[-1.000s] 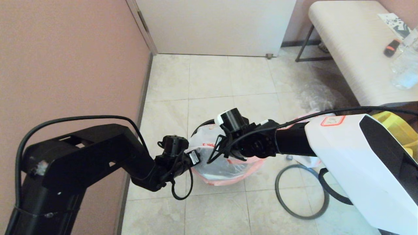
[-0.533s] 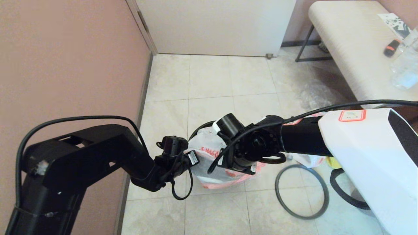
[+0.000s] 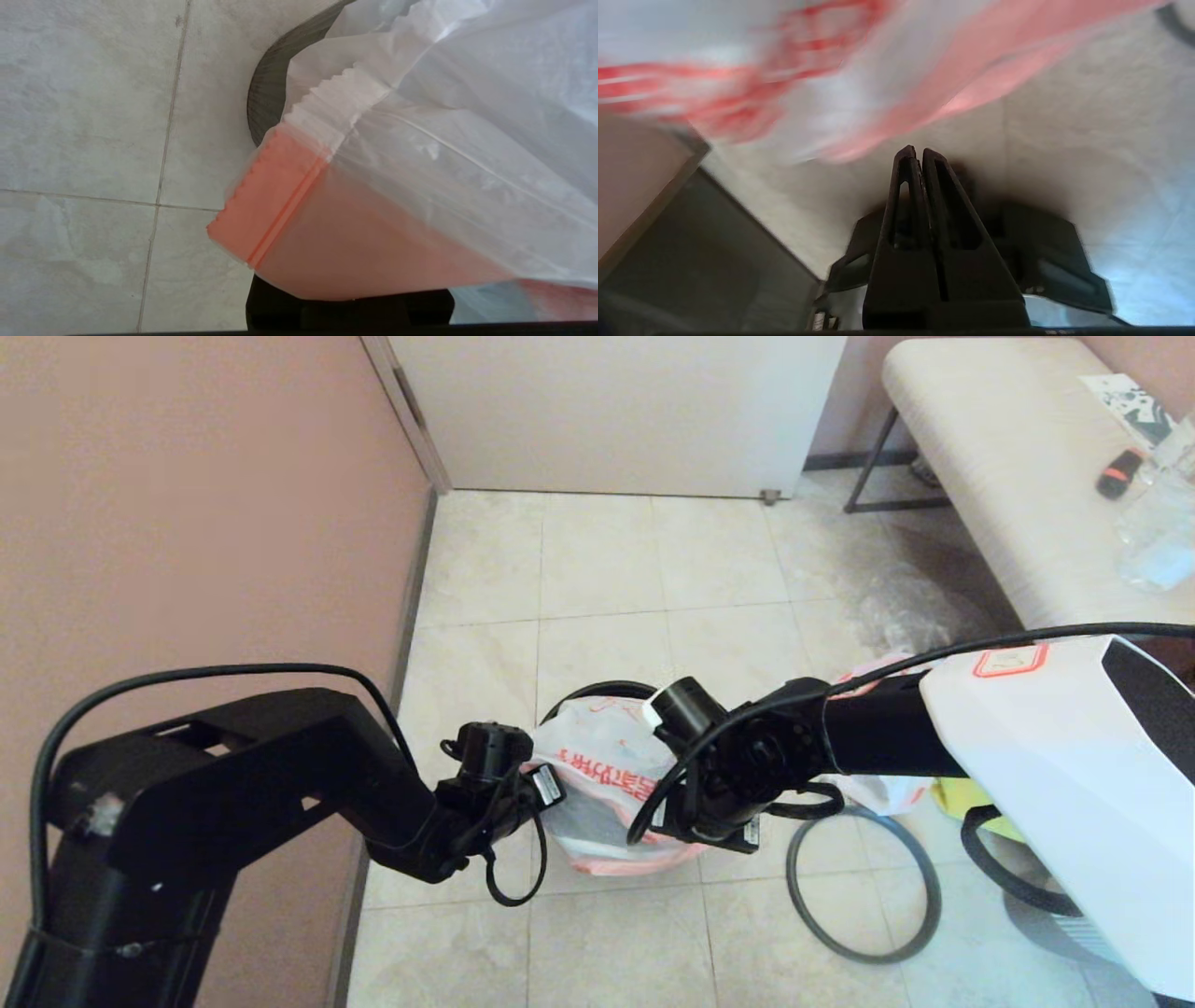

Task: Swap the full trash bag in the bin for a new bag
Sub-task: Put the new garbage bag on the trash can

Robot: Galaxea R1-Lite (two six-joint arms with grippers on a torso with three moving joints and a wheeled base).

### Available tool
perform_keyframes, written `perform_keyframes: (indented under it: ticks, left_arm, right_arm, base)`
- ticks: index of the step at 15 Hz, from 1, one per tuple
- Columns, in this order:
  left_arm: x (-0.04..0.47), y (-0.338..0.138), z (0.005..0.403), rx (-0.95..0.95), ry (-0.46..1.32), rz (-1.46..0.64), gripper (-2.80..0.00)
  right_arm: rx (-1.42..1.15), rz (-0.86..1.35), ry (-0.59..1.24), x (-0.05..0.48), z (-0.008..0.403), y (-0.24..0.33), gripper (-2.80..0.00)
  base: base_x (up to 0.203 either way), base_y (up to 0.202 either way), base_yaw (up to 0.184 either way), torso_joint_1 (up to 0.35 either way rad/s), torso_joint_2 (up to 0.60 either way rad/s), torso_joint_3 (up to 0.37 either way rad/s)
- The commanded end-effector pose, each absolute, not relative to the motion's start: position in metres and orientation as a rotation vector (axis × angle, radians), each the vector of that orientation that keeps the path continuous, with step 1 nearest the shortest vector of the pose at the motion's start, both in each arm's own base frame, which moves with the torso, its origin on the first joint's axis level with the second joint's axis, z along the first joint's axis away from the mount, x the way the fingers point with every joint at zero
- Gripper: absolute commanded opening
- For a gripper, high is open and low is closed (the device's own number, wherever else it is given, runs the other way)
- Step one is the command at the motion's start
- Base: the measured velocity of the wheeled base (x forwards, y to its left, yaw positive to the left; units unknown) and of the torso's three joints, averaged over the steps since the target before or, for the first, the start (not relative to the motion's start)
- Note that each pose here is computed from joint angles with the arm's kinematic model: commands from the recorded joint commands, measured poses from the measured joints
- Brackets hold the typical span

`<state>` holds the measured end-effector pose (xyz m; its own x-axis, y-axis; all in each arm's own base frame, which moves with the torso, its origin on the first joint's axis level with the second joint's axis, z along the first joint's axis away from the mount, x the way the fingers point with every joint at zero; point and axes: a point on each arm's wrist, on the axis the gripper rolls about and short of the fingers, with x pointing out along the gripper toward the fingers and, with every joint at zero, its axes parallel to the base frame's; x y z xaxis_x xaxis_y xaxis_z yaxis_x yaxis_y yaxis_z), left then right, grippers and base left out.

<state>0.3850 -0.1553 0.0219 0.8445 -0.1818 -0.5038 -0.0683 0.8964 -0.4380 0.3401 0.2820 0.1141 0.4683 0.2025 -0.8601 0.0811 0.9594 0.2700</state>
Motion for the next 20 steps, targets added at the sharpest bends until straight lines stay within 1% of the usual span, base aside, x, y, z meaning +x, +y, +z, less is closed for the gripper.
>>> perform_keyframes:
  ticks: [1,3,7,9,14,16,20]
  left_arm:
    - [0.384,-0.152,0.027,-0.471,0.556,-0.060,-2.80]
    - [0.384,-0.152,0.027,-0.473,0.555,-0.062,-2.80]
    - [0.383,-0.154,0.026,-0.468,0.560,-0.067,-2.80]
    - [0.382,-0.154,0.025,-0.468,0.566,-0.066,-2.80]
    - [0.380,-0.153,0.023,-0.465,0.574,-0.060,-2.80]
    - [0.379,-0.152,0.023,-0.464,0.577,-0.059,-2.80]
    - [0.379,-0.151,0.023,-0.465,0.575,-0.058,-2.80]
  right_arm:
    - [0.287,0.052,1.101,0.349,0.106,0.274,-2.80]
    - [0.279,0.059,1.111,0.358,0.102,0.265,-2.80]
    - [0.274,0.057,1.119,0.357,0.097,0.268,-2.80]
    - [0.300,0.056,1.101,0.359,0.092,0.273,-2.80]
    - [0.361,0.010,1.085,0.373,0.080,0.263,-2.80]
    - [0.385,0.013,1.052,0.380,0.082,0.259,-2.80]
    - [0.376,-0.008,1.054,0.382,0.079,0.256,-2.80]
  base:
    - [0.000,0.000,0.000,0.000,0.00,0.000]
    - [0.000,0.000,0.000,0.000,0.00,0.000]
    - [0.000,0.000,0.000,0.000,0.00,0.000]
    - [0.000,0.000,0.000,0.000,0.00,0.000]
    - [0.000,0.000,0.000,0.000,0.00,0.000]
    - [0.000,0.000,0.000,0.000,0.00,0.000]
    - [0.000,0.000,0.000,0.000,0.00,0.000]
